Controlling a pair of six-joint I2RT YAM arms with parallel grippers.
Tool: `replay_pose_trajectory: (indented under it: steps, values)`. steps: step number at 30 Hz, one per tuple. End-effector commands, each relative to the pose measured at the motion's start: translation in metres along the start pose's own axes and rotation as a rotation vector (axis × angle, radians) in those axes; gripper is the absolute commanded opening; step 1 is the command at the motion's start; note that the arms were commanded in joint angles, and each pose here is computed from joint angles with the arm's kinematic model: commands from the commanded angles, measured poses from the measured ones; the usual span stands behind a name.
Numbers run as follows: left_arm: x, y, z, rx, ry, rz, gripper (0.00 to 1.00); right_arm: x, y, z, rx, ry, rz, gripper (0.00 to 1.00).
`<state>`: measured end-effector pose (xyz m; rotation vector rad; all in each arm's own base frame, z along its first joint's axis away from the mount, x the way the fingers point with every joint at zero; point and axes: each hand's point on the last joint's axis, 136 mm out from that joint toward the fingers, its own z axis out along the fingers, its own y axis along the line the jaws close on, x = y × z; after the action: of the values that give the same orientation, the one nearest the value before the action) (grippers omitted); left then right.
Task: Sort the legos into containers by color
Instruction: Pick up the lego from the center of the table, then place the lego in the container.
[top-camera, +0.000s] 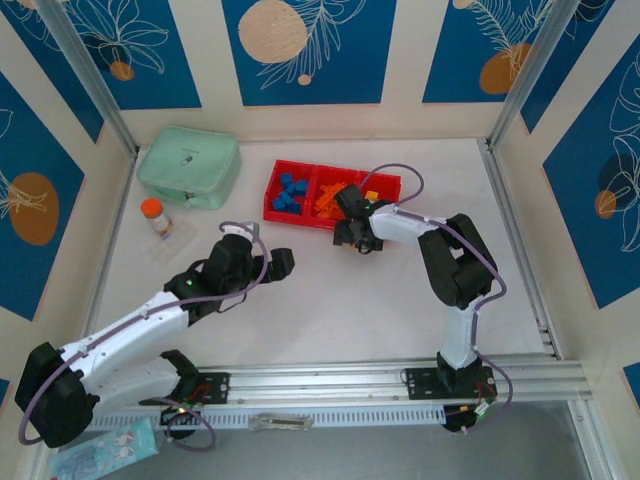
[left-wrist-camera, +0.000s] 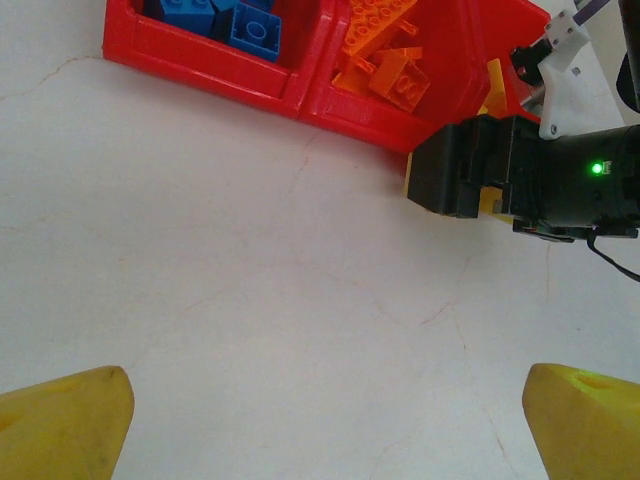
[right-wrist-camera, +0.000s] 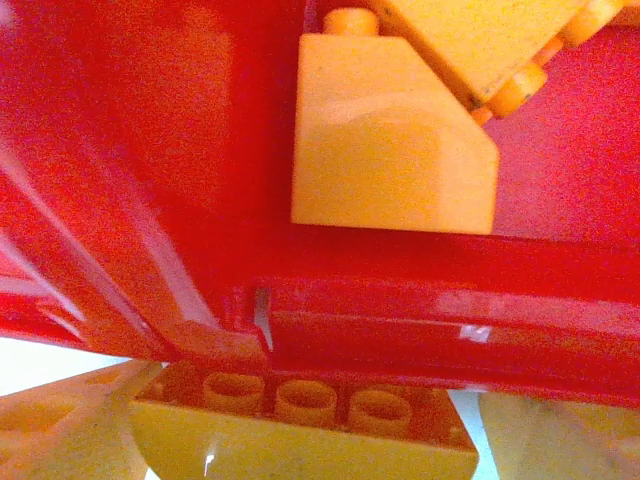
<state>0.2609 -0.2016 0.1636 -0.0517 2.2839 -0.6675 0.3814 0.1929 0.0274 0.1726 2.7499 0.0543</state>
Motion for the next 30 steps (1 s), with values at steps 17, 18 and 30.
replay_pose_trajectory:
  steps: [17,18,30]
  values:
    - [-0.007,-0.007,0.002,0.025,0.003,0.001,0.99,-0.007,0.003,-0.019,0.008,-0.058,-0.02,0.56]
    - [-0.007,-0.008,0.002,0.03,0.001,0.001,0.99,-0.008,0.002,-0.023,0.004,-0.064,-0.018,0.55]
    - [-0.007,-0.027,0.007,0.092,0.051,0.013,0.99,-0.029,-0.02,-0.079,-0.023,-0.12,0.024,0.55]
